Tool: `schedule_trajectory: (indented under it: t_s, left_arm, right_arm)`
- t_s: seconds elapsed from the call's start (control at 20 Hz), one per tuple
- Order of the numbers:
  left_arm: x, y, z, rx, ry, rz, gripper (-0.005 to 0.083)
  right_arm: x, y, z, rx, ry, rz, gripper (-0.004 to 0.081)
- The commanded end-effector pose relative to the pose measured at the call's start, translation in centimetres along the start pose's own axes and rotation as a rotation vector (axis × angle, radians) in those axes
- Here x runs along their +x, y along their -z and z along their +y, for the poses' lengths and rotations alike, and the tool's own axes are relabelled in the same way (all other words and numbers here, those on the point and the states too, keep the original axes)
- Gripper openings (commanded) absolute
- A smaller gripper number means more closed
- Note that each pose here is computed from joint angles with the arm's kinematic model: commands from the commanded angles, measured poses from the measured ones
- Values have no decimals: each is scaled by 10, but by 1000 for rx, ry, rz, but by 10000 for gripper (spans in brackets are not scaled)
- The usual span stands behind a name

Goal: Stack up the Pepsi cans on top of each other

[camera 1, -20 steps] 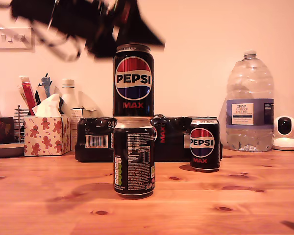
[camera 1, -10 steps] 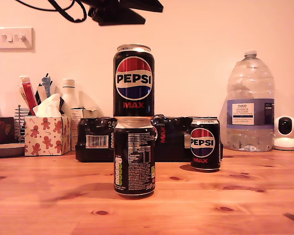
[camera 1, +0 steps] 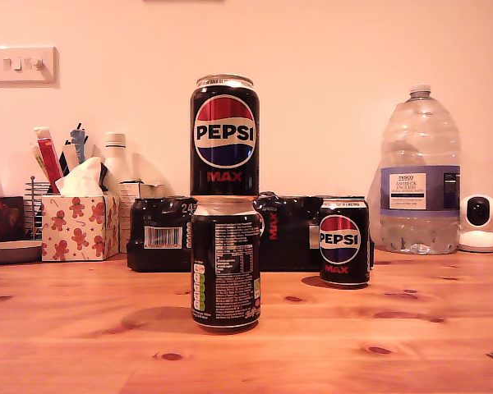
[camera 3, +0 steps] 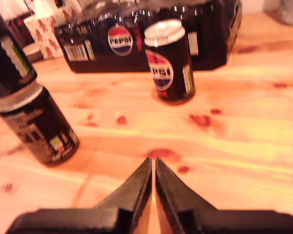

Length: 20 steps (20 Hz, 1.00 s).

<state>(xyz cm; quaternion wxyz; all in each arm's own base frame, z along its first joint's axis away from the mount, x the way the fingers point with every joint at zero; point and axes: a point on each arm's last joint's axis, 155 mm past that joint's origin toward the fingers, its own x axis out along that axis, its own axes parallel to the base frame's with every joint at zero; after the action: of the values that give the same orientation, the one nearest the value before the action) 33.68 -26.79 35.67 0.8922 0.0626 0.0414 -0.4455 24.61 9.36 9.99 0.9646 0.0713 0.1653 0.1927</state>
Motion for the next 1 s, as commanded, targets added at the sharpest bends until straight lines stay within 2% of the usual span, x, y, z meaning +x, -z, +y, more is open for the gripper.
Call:
schedule_trajectory:
  t_s: [0.0, 0.2, 0.35, 0.4, 0.5, 0.55, 0.65, 0.8, 0.95]
  left_arm:
    - [-2, 21, 0, -20, -5, 32, -11]
    - [-19, 56, -6, -54, -33, 51, -11]
    - [-34, 95, -9, -127, -75, 77, -12]
    - [-39, 109, -12, -167, -82, 87, -12]
    - [-46, 137, -20, -224, -81, 125, -12]
    - [-49, 149, -23, -247, -81, 144, -12]
    - [-53, 164, -27, -274, -81, 172, -12]
    - [-53, 168, -27, -286, -81, 183, -13]
    - [-53, 169, -25, -286, -92, 186, -13]
  right_arm:
    - [2, -12, 2, -25, -2, -13, -13]
    - [14, -24, 1, -102, 7, 45, -13]
    - [31, -45, 2, -144, 3, 12, -13]
    - [37, -50, 1, -164, 2, -3, 20]
    - [50, -52, -3, -150, 18, 4, 362]
    - [56, -50, -9, -124, 42, 20, 484]
    - [69, -48, -14, -84, 60, 42, 640]
    - [90, -55, -11, -142, 30, 10, 652]
    - [110, -66, -5, -154, -5, -52, 652]
